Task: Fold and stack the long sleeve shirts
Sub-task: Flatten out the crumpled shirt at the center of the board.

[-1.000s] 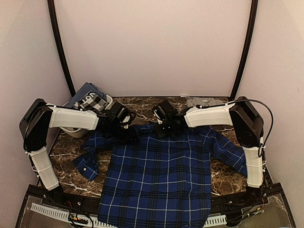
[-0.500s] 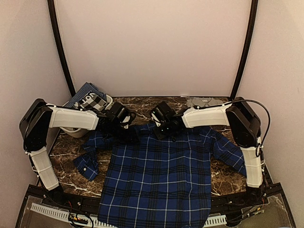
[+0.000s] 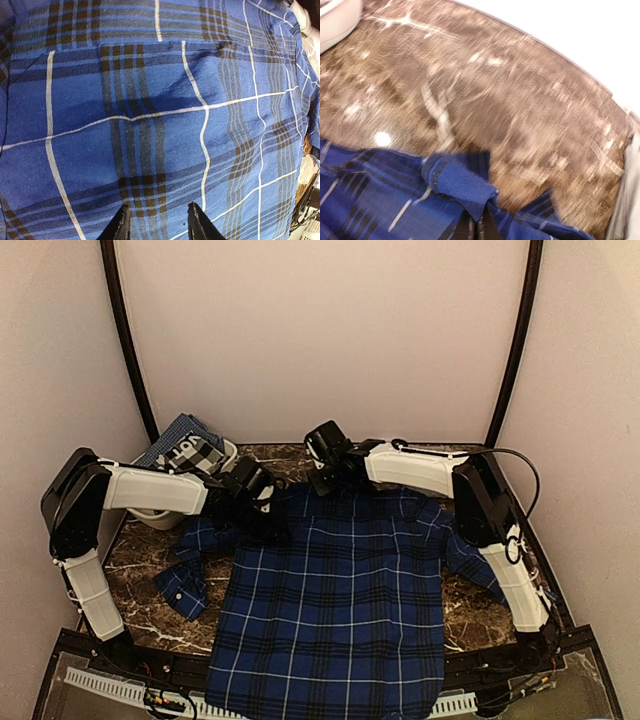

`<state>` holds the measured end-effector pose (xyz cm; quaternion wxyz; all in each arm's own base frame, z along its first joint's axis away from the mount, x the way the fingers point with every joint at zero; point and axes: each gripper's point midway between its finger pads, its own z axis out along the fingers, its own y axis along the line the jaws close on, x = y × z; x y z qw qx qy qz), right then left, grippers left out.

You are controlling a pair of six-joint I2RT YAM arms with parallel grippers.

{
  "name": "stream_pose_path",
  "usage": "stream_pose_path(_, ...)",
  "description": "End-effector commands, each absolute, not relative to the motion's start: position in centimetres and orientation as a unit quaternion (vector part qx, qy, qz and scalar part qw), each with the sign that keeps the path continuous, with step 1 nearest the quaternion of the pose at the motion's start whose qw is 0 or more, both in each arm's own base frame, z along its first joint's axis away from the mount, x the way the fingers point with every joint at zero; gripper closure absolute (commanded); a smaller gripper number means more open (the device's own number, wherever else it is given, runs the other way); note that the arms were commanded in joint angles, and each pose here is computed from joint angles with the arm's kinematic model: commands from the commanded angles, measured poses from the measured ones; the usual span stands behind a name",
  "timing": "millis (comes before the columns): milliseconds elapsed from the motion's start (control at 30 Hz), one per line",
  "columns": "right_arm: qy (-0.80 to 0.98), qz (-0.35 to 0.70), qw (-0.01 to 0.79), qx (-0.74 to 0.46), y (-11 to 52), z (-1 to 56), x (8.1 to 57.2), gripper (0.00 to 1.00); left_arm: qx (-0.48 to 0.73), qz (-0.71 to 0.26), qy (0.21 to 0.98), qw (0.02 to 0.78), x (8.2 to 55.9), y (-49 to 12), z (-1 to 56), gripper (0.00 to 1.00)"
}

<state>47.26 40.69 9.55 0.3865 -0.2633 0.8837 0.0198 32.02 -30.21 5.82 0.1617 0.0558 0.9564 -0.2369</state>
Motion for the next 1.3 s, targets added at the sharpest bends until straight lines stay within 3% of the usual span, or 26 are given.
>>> stream_pose_path(0,0.876,-0.001,0.41,-0.256,39.7,10.6,51.7,0.81,0.049,-0.245,0.955,0.161,31.7,-30.1,6.0,0.62)
stream_pose_path(67,0.872,0.005,0.416,-0.257,40.0,11.5,52.5,0.58,0.047,-0.245,0.955,0.16,31.7,-30.2,5.9,0.62)
stream_pose_path(133,0.868,0.012,0.423,-0.259,40.2,13.2,52.5,0.45,0.045,-0.245,0.955,0.159,31.7,-30.2,5.8,0.62)
stream_pose_path(200,0.864,0.024,0.431,-0.258,40.2,15.0,52.1,0.35,0.046,-0.244,0.955,0.162,31.8,-30.2,5.9,0.62)
stream_pose_path(333,0.866,0.049,0.433,-0.246,39.2,17.8,50.2,0.27,0.047,-0.239,0.955,0.169,32.3,-30.2,6.2,0.62)
stream_pose_path(567,0.893,0.121,0.367,-0.23,38.2,15.6,44.7,0.28,0.044,-0.235,0.954,0.18,32.8,-30.2,7.1,0.62)
stream_pose_path(800,0.915,0.143,0.306,-0.22,37.5,10.0,41.2,0.42,0.043,-0.239,0.951,0.191,32.8,-30.0,8.5,0.62)
stream_pose_path(1000,0.927,0.136,0.283,-0.205,37.7,6.6,42.5,0.45,0.03,-0.222,0.953,0.204,32.9,-29.0,9.1,0.62)
stream_pose_path(1267,0.938,0.094,0.278,-0.182,36.2,3.1,47.6,0.45,0.012,-0.171,0.96,0.222,32.4,-25.8,10.0,0.61)
